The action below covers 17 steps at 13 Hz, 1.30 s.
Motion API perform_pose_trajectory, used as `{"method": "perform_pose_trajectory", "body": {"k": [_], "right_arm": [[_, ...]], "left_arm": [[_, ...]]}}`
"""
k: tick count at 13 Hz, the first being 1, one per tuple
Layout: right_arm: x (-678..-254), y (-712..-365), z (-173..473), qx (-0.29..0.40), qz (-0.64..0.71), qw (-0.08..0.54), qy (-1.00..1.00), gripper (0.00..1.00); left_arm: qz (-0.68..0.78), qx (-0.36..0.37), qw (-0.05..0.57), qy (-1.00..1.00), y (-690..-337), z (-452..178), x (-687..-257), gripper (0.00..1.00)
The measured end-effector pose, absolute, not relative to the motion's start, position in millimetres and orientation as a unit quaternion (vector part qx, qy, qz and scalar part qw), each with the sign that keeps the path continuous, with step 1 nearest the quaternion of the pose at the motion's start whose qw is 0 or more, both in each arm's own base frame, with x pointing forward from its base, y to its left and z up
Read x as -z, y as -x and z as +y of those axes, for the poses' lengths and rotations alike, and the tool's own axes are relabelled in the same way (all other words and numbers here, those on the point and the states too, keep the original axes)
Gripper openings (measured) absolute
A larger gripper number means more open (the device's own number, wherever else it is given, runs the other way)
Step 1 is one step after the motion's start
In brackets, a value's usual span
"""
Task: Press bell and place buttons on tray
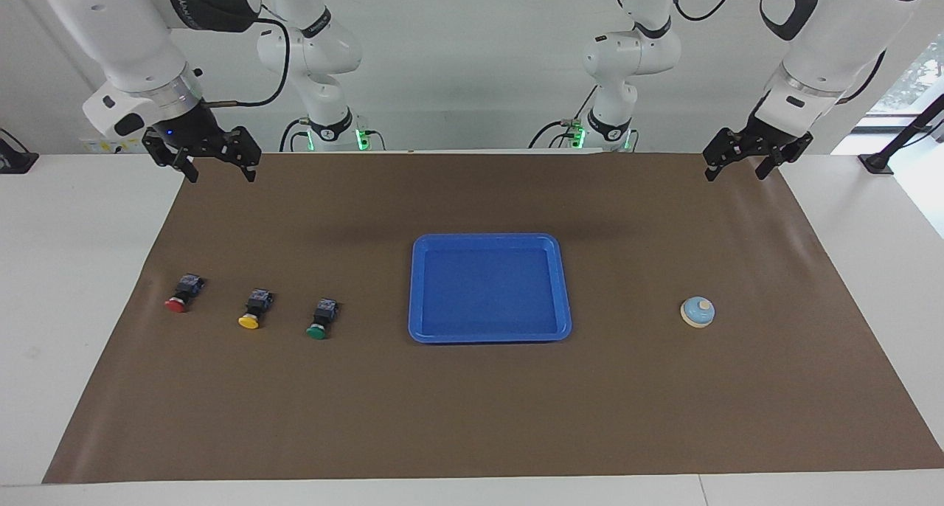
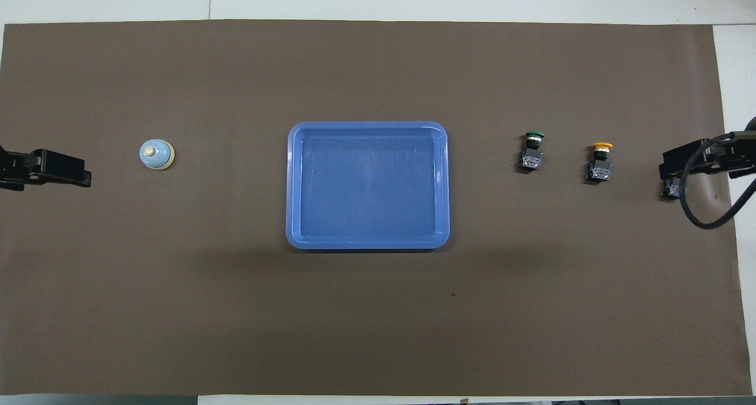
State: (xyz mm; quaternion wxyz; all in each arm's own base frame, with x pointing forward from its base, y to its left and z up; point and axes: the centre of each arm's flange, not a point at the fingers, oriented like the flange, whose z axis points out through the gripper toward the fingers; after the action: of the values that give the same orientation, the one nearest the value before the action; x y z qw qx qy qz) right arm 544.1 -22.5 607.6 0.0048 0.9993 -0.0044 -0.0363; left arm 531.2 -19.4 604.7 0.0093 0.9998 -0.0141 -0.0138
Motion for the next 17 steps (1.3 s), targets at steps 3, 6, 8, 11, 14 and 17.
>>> {"method": "perform_pose_trajectory", "body": {"k": [3, 6, 8, 11, 14, 17], "right_arm": [[-607.6, -544.1, -22.5, 0.036, -0.004, 0.005, -0.999, 1.00], [-607.6, -544.1, -22.5, 0.036, -0.004, 0.005, -0.999, 1.00], [-607.6, -544.1, -22.5, 0.036, -0.004, 0.005, -0.999, 1.00], [-607.6, -544.1, -22.5, 0.036, -0.004, 0.005, -0.999, 1.00], [-607.6, -544.1, -22.5, 0.036, -0.004, 0.005, -0.999, 1.00], [-607.6, -544.1, -22.5, 0.036, -0.004, 0.005, -0.999, 1.00]], "left_arm": [[-0.014, 0.014, 0.009, -1.000, -531.2, -19.4, -604.7, 1.00], [-0.014, 0.009, 0.009, -1.000, -532.3, -19.4, -605.5, 1.00], [-0.014, -0.012, 0.010, -1.000, -537.8, -19.3, -606.4, 1.00], [-0.013, -0.031, 0.011, -0.999, -553.9, -18.7, -588.8, 0.62], [-0.008, -0.037, 0.013, -0.999, -581.0, -13.2, -542.4, 0.22], [-0.001, -0.041, 0.016, -0.999, -612.5, -5.1, -480.6, 0.01]]}}
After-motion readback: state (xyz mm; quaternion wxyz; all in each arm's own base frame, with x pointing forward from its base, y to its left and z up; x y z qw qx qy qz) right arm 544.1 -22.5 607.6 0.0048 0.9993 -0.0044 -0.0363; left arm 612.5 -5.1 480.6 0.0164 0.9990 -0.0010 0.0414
